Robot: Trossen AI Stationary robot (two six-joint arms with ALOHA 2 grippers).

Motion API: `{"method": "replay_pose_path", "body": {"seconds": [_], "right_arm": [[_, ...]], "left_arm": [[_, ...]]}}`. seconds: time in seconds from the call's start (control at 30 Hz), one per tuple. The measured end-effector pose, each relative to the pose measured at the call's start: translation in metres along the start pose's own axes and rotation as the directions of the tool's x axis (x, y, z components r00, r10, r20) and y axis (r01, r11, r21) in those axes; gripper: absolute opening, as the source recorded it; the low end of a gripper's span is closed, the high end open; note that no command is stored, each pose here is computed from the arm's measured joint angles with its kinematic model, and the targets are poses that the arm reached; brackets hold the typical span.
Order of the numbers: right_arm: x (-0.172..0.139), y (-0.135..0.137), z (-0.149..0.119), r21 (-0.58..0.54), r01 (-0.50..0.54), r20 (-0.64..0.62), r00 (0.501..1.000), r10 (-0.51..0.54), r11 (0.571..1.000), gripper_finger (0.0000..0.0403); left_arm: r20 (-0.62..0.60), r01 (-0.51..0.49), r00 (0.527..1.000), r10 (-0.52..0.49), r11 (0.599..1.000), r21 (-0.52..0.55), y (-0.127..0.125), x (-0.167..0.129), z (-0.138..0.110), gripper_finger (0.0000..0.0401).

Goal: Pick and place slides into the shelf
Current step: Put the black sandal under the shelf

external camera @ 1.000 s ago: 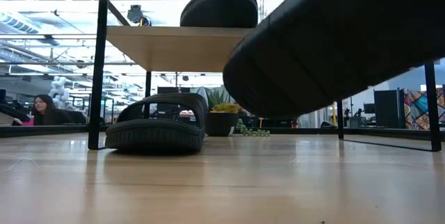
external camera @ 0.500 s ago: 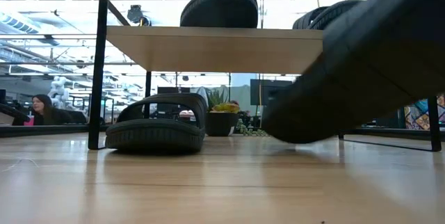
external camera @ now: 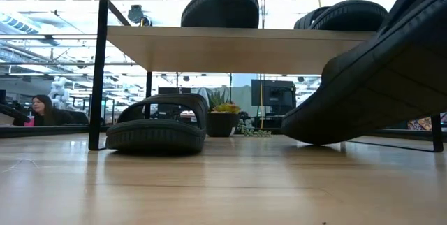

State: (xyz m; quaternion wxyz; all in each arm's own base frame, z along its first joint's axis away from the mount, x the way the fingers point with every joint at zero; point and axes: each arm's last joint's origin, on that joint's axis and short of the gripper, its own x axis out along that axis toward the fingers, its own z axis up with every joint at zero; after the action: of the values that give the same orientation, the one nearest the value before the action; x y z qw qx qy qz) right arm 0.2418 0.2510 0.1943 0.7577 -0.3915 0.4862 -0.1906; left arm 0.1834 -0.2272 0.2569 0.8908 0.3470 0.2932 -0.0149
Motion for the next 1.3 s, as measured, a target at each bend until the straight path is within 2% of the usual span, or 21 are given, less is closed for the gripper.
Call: {"method": "replay_pose_path", "body": {"seconds": [0.27,0.4,0.5,0.63,0.8,1.1,1.3], "right_arm": [[0.017,0.000,0.010,0.059,0.039,0.011,0.999,-0.039,0.998,0.0000],[0.032,0.003,0.015,0.036,0.035,-0.023,0.999,-0.035,0.999,0.0000],[0.042,0.009,0.017,0.007,0.022,-0.061,0.998,-0.022,1.000,0.0000],[0.049,0.017,0.018,-0.031,-0.025,-0.101,0.995,0.022,0.999,0.0000],[0.052,0.022,0.022,0.017,-0.050,-0.088,0.995,0.051,0.999,0.0005],[0.057,0.026,0.034,0.068,-0.287,-0.096,0.951,0.293,0.955,0.0008],[0.060,0.024,0.037,0.100,-0.295,-0.090,0.948,0.304,0.950,0.0039]], "left_arm": [[0.001,0.001,1.000,-0.001,1.000,0.000,0.000,0.000,0.000,0.0011],[0.001,0.001,1.000,-0.001,1.000,-0.001,0.000,0.000,0.000,0.0002],[0.002,0.004,1.000,-0.004,1.000,-0.006,0.000,0.000,0.000,0.0010],[0.002,0.008,1.000,-0.008,1.000,-0.005,0.000,0.000,0.000,0.0022],[0.001,0.010,1.000,-0.010,1.000,-0.004,0.000,0.000,0.000,0.0025],[0.005,0.012,1.000,-0.011,1.000,-0.014,0.000,0.000,0.001,0.0026],[0.004,0.021,1.000,-0.021,0.999,-0.040,-0.001,0.000,0.001,0.0026]]}}
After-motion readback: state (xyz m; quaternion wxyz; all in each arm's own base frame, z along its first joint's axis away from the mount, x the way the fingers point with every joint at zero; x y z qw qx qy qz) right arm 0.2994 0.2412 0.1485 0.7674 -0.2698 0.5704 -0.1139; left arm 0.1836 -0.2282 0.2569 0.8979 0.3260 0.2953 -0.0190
